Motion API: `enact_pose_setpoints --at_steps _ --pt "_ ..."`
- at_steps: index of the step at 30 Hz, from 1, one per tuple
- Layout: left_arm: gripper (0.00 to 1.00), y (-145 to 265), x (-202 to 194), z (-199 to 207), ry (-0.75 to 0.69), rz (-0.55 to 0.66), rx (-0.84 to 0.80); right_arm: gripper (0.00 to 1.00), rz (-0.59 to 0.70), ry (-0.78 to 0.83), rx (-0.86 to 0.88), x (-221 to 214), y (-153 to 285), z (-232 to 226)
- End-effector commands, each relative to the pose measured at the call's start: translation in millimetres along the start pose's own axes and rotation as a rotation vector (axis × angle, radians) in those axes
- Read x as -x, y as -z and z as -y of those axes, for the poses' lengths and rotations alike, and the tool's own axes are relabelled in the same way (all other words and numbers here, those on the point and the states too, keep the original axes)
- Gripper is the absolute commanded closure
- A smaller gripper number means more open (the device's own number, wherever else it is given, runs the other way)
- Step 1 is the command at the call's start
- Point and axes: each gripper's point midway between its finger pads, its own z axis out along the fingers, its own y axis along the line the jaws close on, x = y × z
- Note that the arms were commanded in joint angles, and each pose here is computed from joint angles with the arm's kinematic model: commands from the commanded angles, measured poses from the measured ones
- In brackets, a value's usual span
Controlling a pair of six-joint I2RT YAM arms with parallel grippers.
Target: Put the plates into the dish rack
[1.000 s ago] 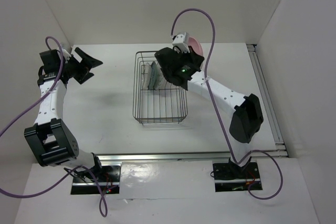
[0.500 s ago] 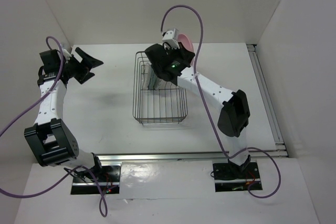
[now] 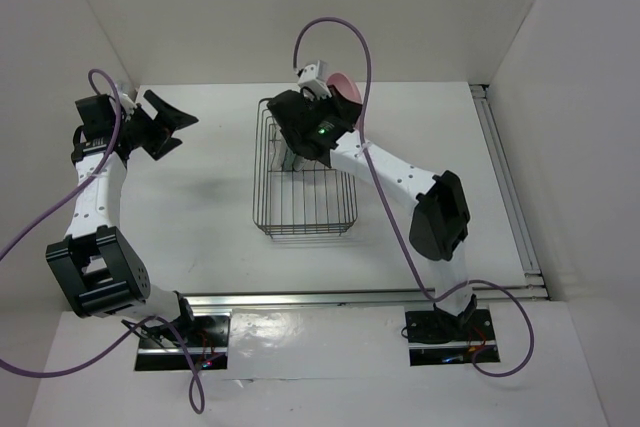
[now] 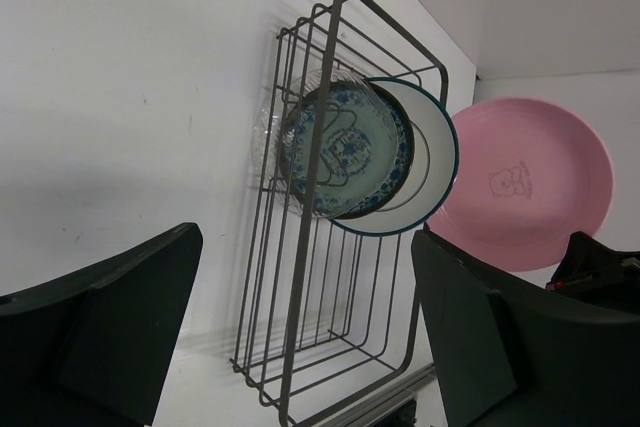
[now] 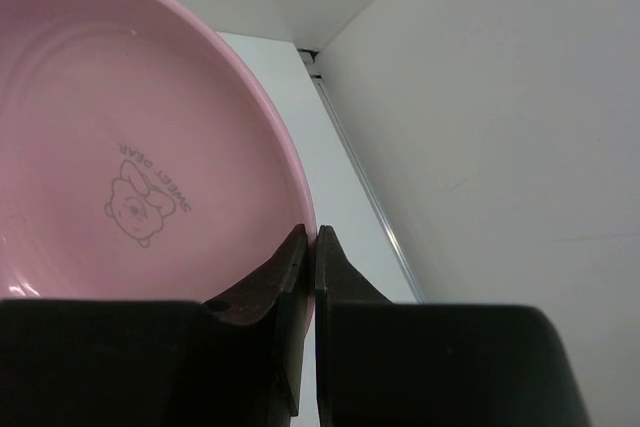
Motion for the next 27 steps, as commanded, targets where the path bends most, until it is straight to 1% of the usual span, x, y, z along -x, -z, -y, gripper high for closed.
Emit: enact_pose_setpoints --at_steps 1,2,3,4,5,6,7,8,9,10,12,13,14,19,21,22,23,25,27 --pt "0.0 10 5 17 -0.052 0.025 -0.053 1.0 -0.001 -0.047 -0.173 12 8 52" --pt "0.0 10 5 17 -0.052 0.025 -0.054 1.0 -0.01 -0.107 -0.193 12 5 53" --pt "0.0 10 5 17 -0.052 0.025 -0.054 1.0 -0.02 -0.069 -0.204 5 6 60" --pt "0.0 10 5 17 -0.052 0.025 -0.054 1.0 -0.023 -0.09 -0.203 4 7 65" --pt "0.0 10 5 17 -0.052 0.025 -0.054 1.0 -0.031 -0.261 -0.209 11 8 72" --pt "0.0 13 6 20 -0.058 0.03 -0.058 1.0 -0.034 -0.351 -0.193 16 14 89" --pt "0.0 13 5 21 -0.058 0.025 -0.065 1.0 -0.077 -0.169 -0.191 -3 17 94" --pt "0.0 13 5 21 -0.058 0.025 -0.065 1.0 -0.089 -0.177 -0.172 -4 18 97" --pt "0.0 13 5 22 -0.049 0.024 -0.065 1.0 -0.1 -0.352 -0.147 -1 20 106" --pt "0.0 13 4 23 -0.049 0.019 -0.072 1.0 -0.111 -0.219 -0.125 -3 20 107" --pt "0.0 13 4 23 -0.049 0.019 -0.072 1.0 -0.105 -0.238 -0.087 0 24 108" --pt "0.0 13 4 23 -0.049 0.019 -0.072 1.0 -0.105 -0.317 -0.065 -2 24 102" --pt "0.0 13 4 23 -0.049 0.019 -0.072 1.0 -0.1 -0.264 -0.045 6 24 113" --pt "0.0 13 5 21 -0.058 0.025 -0.065 1.0 -0.089 -0.307 -0.008 26 27 133" --pt "0.0 13 5 21 -0.058 0.025 -0.065 1.0 -0.088 -0.28 -0.005 32 28 141" --pt "0.0 13 5 21 -0.058 0.025 -0.065 1.0 -0.09 -0.225 0.01 32 28 140" --pt "0.0 13 5 23 -0.064 0.025 -0.076 1.0 -0.087 -0.277 0.012 39 29 152" --pt "0.0 13 5 23 -0.064 0.025 -0.076 1.0 -0.068 -0.244 -0.032 45 29 166" --pt "0.0 13 5 23 -0.064 0.025 -0.076 1.0 -0.057 -0.278 -0.038 50 30 186"
